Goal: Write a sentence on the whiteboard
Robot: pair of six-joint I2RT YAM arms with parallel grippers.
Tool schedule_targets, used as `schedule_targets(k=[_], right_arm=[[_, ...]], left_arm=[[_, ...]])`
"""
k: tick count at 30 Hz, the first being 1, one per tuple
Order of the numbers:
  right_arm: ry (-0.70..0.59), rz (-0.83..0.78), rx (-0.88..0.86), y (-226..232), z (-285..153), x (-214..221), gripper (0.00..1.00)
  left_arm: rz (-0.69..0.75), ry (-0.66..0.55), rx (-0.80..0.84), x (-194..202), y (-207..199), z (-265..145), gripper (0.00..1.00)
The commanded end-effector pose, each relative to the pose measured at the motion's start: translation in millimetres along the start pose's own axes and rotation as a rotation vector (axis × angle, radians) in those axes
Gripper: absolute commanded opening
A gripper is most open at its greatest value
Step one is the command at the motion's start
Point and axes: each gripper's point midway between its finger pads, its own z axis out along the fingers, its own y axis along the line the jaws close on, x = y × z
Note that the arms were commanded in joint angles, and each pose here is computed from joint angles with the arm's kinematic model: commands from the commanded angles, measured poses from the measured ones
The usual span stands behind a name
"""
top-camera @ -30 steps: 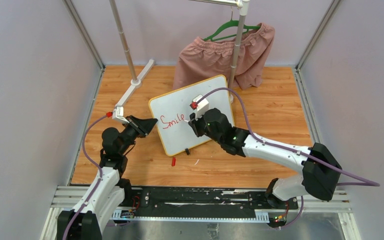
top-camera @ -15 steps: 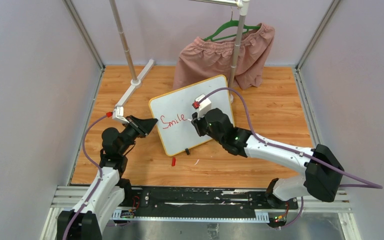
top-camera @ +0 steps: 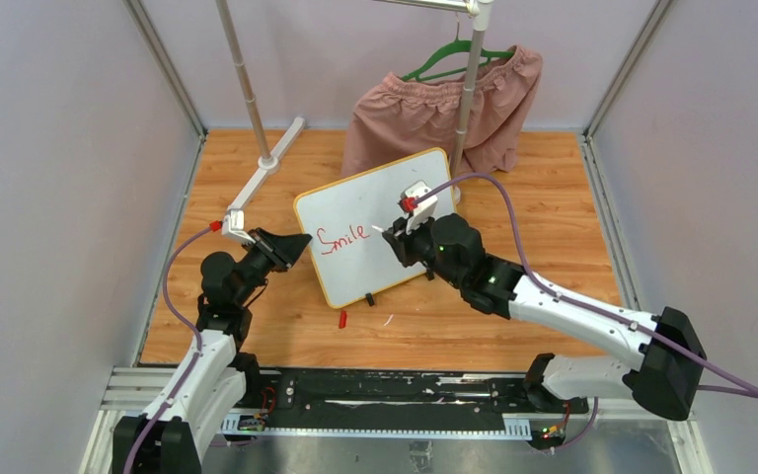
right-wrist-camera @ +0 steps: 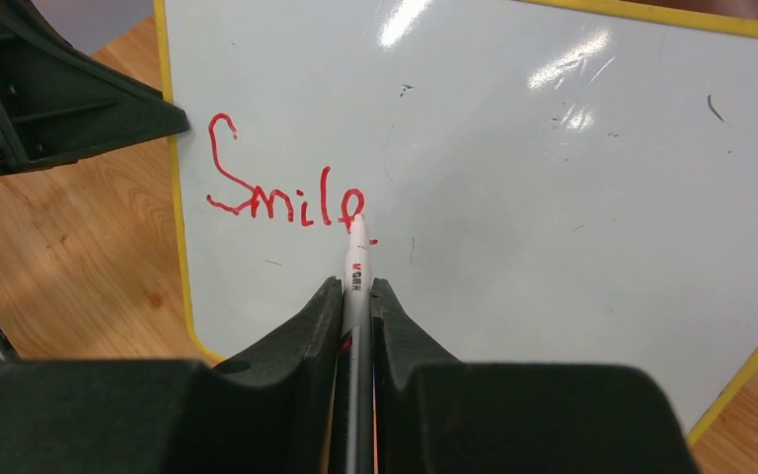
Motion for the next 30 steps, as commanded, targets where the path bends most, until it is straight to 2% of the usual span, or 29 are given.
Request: schedule_targets(k=[1,11,30], right_arm=[[0.025,-0.026,0.056,-15.2,-6.4,12.5,0.0],[0.067,-0.032,0.108,-29.3,-0.5,32.1,0.0],[0.069,-0.046,0.051,-12.9,21.2,31.8,0.0]], left_arm=[[0.001,0.01,0.026,1.0,-5.1,-1.2,0.0],[-0.004,0.018,0.019,3.6,-2.4,-1.0,0.0],[-0.002,0.01,0.021,2.4,-3.3,-1.7,0.0]])
